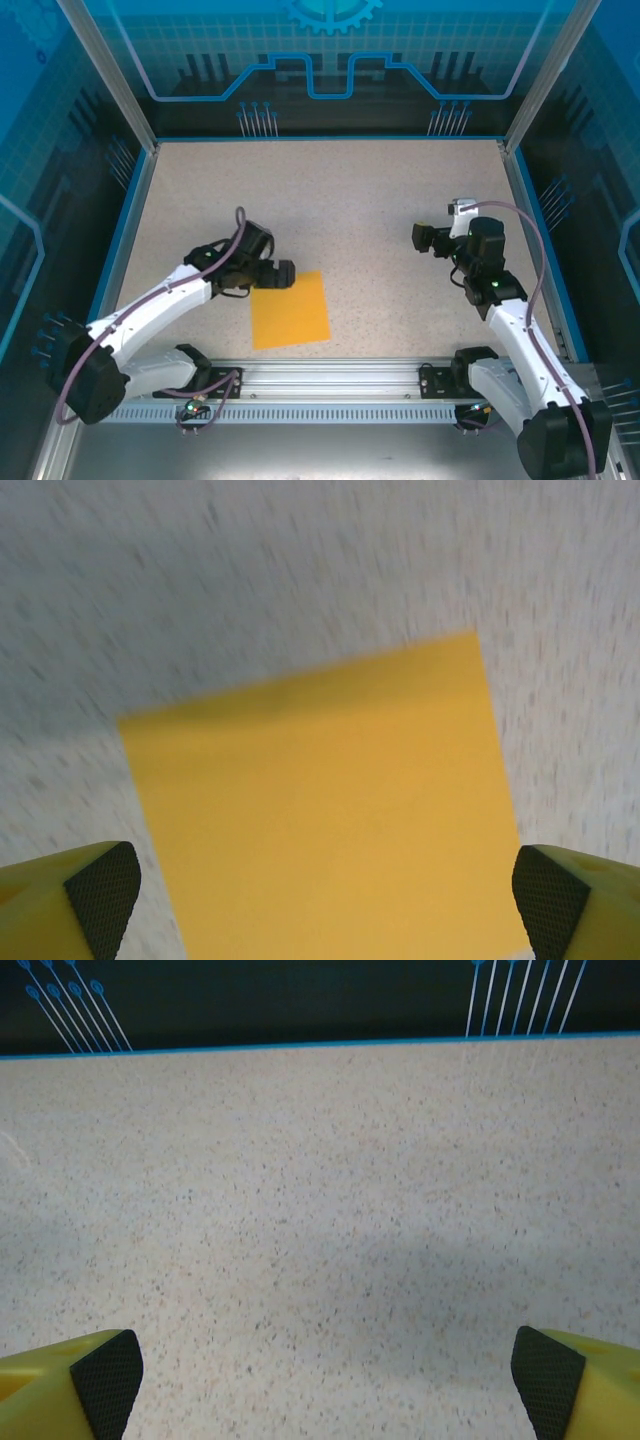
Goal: Fold a paper plane with a square sheet of paper (fold left side to right side)
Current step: Move the square sheet of paper to the center of the table.
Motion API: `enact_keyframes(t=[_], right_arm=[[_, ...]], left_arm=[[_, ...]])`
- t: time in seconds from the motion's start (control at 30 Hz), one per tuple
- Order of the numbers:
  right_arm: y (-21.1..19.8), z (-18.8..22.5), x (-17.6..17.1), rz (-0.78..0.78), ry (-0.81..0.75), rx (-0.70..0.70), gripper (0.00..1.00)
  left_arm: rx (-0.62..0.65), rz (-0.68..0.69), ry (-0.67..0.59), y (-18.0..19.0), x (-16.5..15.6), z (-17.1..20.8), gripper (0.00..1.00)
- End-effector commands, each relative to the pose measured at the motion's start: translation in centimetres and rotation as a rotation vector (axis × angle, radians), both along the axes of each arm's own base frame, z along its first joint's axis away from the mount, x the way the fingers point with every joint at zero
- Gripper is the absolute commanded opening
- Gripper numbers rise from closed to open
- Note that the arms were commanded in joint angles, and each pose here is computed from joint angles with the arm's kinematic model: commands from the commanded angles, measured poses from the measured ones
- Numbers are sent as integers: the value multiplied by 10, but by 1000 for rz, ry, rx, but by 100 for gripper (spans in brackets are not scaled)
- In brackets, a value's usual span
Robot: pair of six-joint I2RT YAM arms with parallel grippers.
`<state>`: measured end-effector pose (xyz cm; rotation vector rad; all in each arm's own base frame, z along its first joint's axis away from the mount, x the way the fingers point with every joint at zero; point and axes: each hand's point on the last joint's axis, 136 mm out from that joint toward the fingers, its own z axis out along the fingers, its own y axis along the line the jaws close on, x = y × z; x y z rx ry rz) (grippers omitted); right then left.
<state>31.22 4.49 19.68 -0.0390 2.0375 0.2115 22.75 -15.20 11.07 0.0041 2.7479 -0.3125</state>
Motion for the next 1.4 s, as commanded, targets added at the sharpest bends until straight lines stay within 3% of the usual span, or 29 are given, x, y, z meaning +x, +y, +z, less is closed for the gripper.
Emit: enact_keyframes(t=[0.0,0.27,0.4,0.87,1.37], right_arm=[[3,-16,-13,-3,78,7,99],[7,-17,-16,5,94,8,99],[6,-17,-18,-2,95,3,99],[7,-25,-16,5,111,-8,99],[16,-32,-16,33,143,33,99]], left_arm=[[41,20,147,-5,-31,-11,99],[164,-110,237,-45,-33,-46,99],[231,-115,270,-47,-28,-66,99],[232,-173,331,-73,-11,-109,99],[211,-260,233,-134,72,-102,99]])
